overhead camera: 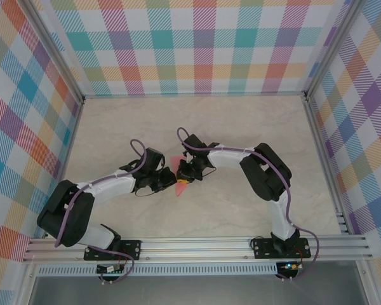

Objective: Fold a paper plane with a square sheet of paper (pick it up from the middle)
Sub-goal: Third fold the triangle at the center of the table.

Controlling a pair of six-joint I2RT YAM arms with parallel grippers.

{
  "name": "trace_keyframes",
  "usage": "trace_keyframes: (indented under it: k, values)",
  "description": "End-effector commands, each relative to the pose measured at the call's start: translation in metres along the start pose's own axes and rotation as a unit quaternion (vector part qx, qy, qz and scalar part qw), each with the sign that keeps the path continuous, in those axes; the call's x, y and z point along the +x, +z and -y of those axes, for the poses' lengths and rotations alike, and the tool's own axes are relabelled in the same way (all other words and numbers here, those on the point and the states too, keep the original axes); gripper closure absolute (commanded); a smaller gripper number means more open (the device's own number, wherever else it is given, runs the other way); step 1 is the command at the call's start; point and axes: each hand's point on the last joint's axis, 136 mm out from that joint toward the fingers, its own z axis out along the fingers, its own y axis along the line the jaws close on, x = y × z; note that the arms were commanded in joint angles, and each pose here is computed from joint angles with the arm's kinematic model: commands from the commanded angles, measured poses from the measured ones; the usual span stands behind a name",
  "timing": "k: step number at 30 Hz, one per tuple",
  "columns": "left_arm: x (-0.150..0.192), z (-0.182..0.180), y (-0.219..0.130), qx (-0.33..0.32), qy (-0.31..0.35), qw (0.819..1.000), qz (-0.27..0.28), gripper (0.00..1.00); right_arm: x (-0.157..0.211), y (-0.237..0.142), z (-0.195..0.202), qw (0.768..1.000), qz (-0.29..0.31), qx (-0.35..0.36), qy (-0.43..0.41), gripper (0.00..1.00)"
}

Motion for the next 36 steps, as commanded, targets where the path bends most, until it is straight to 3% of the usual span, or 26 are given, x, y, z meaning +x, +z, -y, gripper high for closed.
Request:
trace_keyframes:
  k: [1,11,36]
  values:
    - [0.014,0.008,0.010,0.022,0.006,0.999,-0.029,0.87,0.008,0.011,0.022,0.999,-0.015,0.030,0.010,0.90]
    - [0.027,0.003,0.025,0.012,0.008,0.998,-0.060,0.91,0.008,0.012,0.024,0.999,-0.015,0.032,0.011,0.90]
    - [0.041,-0.008,0.024,0.009,-0.002,0.998,-0.067,0.96,0.009,0.017,0.032,0.999,-0.021,0.034,0.031,0.95]
